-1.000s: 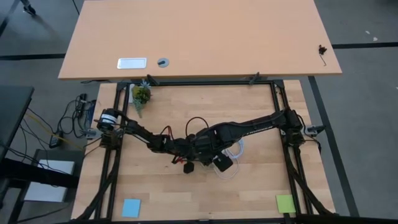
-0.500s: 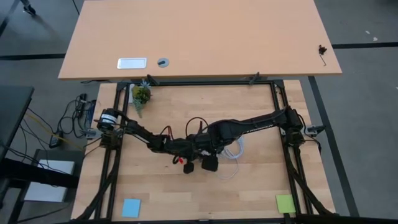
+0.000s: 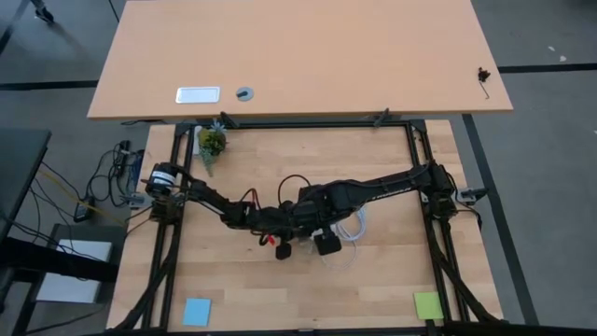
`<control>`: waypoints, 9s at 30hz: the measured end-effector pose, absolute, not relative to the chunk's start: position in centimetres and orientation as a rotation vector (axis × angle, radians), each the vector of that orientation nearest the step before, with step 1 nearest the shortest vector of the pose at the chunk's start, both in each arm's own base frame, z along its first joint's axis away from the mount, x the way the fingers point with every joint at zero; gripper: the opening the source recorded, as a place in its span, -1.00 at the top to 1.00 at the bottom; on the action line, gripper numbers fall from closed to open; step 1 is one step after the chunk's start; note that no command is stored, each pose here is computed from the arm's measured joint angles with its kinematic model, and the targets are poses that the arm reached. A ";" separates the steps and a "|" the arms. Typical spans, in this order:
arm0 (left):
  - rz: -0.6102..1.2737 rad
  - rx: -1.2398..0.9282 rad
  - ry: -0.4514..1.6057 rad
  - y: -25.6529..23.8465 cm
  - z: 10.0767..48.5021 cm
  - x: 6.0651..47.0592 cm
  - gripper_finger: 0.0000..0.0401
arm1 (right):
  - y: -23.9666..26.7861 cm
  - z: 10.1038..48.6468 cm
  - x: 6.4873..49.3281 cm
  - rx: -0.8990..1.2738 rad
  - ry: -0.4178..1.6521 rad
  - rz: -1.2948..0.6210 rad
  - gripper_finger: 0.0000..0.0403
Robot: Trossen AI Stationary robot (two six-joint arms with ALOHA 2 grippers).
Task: Screw lightbulb
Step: Insert the lightbulb into the lamp socket
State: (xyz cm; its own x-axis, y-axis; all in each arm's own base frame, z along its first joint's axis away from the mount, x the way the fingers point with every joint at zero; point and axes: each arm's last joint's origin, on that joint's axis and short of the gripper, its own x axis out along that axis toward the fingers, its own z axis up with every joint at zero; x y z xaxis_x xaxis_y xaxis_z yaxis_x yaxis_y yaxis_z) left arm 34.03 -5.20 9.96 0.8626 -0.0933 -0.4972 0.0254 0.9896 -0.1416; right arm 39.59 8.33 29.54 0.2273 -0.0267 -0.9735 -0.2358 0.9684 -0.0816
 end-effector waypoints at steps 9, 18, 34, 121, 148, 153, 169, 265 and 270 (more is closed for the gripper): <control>-0.064 -0.135 0.528 -5.1 10.0 34.0 1.00 | 8.3 29.2 39.6 -0.398 1.326 0.342 -0.64; -0.066 -0.135 0.528 -5.1 10.0 34.1 1.00 | 8.3 27.7 39.4 -0.404 1.360 0.391 -0.56; -0.068 -0.135 0.528 -5.1 10.0 34.0 1.00 | 9.2 27.8 39.5 0.237 1.381 -0.080 -0.34; -0.045 -0.128 0.532 -5.0 9.9 34.0 1.00 | 8.8 28.2 40.2 -0.385 1.257 0.420 -0.62; -0.051 -0.130 0.533 -5.0 9.9 34.0 1.00 | 8.0 30.2 40.5 0.116 1.269 0.067 -0.20; -0.050 -0.130 0.532 -5.0 9.9 34.0 1.00 | 8.3 31.2 40.1 -0.171 1.258 0.235 -0.28; -0.047 -0.129 0.532 -5.0 9.9 34.0 1.00 | 9.7 29.2 39.8 -0.488 1.254 0.435 -0.54; -0.051 -0.063 0.591 -4.4 11.6 33.1 1.00 | 9.7 31.4 39.8 0.038 1.362 0.017 -0.50; -0.061 -0.045 0.628 -4.3 13.5 32.3 1.00 | 10.1 31.5 39.1 -0.016 1.401 -0.014 -0.36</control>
State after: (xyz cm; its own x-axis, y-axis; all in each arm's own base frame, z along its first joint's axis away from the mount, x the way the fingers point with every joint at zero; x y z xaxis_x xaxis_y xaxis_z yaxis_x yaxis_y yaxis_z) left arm 32.25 -4.33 13.48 0.8073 -0.0708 -0.5858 0.0433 0.9972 -0.0608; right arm 39.09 10.14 31.47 0.1690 -0.0193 -0.9854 0.0004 0.9998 -0.0195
